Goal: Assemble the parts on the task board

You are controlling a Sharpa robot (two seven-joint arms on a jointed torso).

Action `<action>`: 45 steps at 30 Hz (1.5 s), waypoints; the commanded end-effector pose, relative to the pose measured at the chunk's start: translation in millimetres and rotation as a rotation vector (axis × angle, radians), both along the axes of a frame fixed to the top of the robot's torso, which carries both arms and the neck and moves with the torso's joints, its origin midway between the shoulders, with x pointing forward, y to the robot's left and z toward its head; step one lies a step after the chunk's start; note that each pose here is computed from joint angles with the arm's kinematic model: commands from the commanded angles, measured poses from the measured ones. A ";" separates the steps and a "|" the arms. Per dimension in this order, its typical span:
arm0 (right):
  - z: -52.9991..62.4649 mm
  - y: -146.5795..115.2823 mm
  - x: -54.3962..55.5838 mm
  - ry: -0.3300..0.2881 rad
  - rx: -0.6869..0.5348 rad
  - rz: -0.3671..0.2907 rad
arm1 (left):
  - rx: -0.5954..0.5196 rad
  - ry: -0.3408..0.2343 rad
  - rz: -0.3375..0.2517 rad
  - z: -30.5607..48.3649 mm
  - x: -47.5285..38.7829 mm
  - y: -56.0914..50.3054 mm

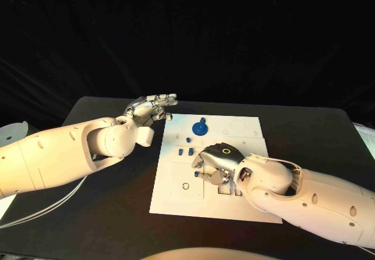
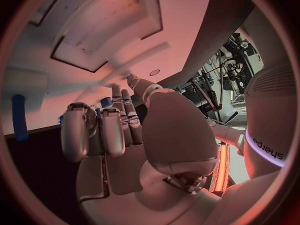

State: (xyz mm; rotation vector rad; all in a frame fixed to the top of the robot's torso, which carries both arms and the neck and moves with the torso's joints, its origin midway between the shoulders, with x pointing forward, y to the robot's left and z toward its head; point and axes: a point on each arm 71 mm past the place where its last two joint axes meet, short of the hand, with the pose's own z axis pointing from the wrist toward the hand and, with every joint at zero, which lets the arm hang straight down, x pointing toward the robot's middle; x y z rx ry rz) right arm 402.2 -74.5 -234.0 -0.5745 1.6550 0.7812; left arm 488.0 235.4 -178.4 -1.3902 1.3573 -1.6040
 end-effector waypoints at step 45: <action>42.2 -98.8 30.5 -0.063 -0.119 -0.221 | -0.015 0.002 -0.030 0.4 -1.6 -0.8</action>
